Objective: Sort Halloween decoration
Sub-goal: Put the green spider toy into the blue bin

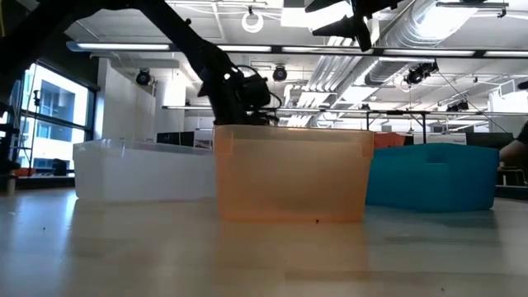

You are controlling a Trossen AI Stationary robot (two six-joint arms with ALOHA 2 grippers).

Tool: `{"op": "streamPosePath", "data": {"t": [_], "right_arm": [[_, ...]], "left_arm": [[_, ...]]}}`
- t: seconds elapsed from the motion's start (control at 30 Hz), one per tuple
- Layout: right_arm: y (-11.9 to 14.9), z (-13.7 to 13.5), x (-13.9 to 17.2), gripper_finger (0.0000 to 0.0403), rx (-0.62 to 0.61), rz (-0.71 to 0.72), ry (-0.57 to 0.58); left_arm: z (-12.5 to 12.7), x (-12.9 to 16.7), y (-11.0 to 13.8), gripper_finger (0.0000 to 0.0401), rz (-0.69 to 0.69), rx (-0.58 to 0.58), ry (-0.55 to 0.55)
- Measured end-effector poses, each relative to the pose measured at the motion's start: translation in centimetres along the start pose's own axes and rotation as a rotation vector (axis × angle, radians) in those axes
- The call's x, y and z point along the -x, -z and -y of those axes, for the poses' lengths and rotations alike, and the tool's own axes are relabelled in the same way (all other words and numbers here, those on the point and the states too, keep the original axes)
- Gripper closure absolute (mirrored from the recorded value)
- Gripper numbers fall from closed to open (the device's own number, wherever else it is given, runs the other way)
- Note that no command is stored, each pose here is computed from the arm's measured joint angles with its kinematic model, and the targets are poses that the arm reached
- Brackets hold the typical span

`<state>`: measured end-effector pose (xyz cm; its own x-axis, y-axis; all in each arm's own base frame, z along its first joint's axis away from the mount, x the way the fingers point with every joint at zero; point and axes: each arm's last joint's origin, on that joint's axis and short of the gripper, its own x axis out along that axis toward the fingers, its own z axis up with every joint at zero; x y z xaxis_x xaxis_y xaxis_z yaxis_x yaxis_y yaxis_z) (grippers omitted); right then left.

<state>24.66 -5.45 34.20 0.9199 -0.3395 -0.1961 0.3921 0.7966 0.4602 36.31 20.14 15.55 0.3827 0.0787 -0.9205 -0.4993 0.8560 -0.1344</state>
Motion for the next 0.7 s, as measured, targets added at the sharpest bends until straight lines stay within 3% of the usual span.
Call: {"op": "streamPosePath", "data": {"t": [0.47, 0.7], "right_arm": [[-0.2, -0.1, 0.0, 0.0183, -0.001, 0.023, -0.013], [-0.2, -0.1, 0.0, 0.0183, -0.001, 0.023, -0.013]], "left_arm": [[-0.4, 9.5, -1.0, 0.0401, 0.24, -0.07, 0.015], [-1.0, 6.6, 0.7, 0.0384, 0.182, 0.018, 0.015]]}}
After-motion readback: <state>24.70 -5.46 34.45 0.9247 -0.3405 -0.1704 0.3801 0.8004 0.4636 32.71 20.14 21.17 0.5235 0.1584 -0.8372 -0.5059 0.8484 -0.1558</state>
